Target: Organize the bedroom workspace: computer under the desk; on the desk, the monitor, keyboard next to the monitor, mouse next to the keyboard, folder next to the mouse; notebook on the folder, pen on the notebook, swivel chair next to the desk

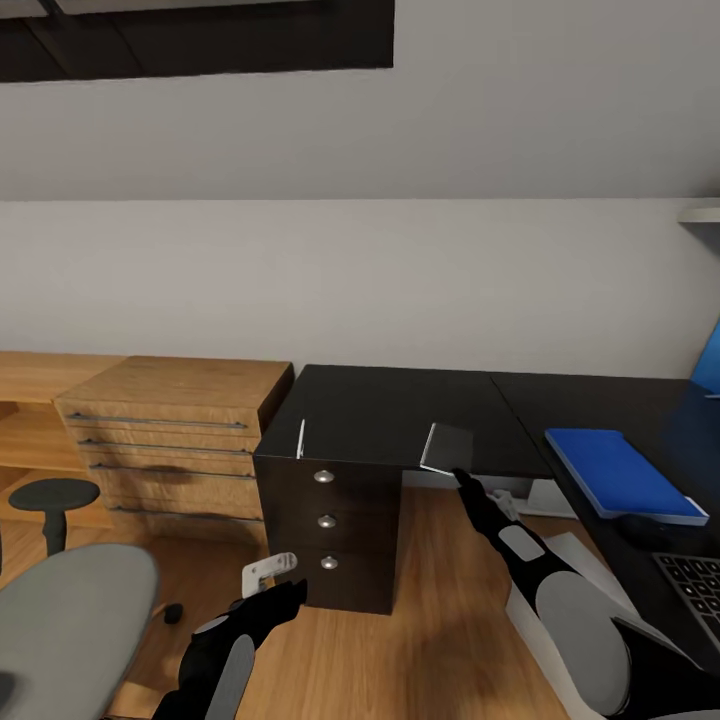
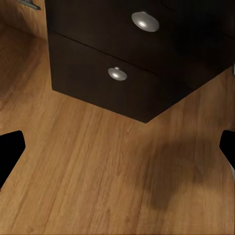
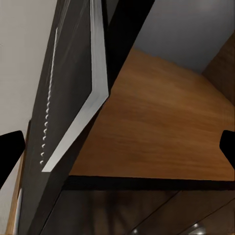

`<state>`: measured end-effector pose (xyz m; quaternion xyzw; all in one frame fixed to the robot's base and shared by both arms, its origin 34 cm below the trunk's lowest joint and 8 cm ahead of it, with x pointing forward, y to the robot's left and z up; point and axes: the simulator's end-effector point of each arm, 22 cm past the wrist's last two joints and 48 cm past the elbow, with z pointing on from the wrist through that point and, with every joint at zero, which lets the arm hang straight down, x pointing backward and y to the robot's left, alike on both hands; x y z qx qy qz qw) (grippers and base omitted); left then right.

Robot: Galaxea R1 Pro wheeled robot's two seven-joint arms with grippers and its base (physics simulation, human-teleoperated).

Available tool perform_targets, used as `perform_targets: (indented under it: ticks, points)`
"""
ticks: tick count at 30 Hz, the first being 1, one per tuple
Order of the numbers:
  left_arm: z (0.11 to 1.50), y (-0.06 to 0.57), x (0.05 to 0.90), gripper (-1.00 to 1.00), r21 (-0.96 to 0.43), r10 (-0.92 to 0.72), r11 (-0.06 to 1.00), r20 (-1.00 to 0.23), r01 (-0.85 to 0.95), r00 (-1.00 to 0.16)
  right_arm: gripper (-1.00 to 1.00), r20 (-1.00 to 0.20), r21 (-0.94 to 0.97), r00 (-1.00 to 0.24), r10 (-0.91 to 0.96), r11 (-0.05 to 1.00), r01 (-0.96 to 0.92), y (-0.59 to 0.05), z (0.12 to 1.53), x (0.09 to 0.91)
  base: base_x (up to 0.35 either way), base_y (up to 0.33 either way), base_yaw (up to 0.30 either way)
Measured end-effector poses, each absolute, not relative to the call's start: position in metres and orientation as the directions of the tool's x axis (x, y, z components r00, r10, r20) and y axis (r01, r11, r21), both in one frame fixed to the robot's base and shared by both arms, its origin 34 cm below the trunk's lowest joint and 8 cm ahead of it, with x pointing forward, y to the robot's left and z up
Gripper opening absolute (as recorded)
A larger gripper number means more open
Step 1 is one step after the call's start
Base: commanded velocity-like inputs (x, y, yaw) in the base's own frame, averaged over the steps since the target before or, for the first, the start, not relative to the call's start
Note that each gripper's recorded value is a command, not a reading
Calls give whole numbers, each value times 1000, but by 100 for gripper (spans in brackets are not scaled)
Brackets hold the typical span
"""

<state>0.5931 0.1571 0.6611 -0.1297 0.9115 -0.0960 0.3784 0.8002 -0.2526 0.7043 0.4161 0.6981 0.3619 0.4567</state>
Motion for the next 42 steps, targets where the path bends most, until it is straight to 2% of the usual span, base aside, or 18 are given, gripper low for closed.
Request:
perform_targets:
  ticks: [21, 42]
  points:
    - [659, 157, 593, 100, -272, -307, 949, -663, -163, -683, 100, -336, 885, -239, 911, 393, 250, -251, 704, 800, 82, 31, 0]
    - [658, 156, 592, 100, -270, -306, 949, -661, -163, -685, 100, -339, 884, -238, 910, 395, 250, -252, 704, 800, 2, 1, 0]
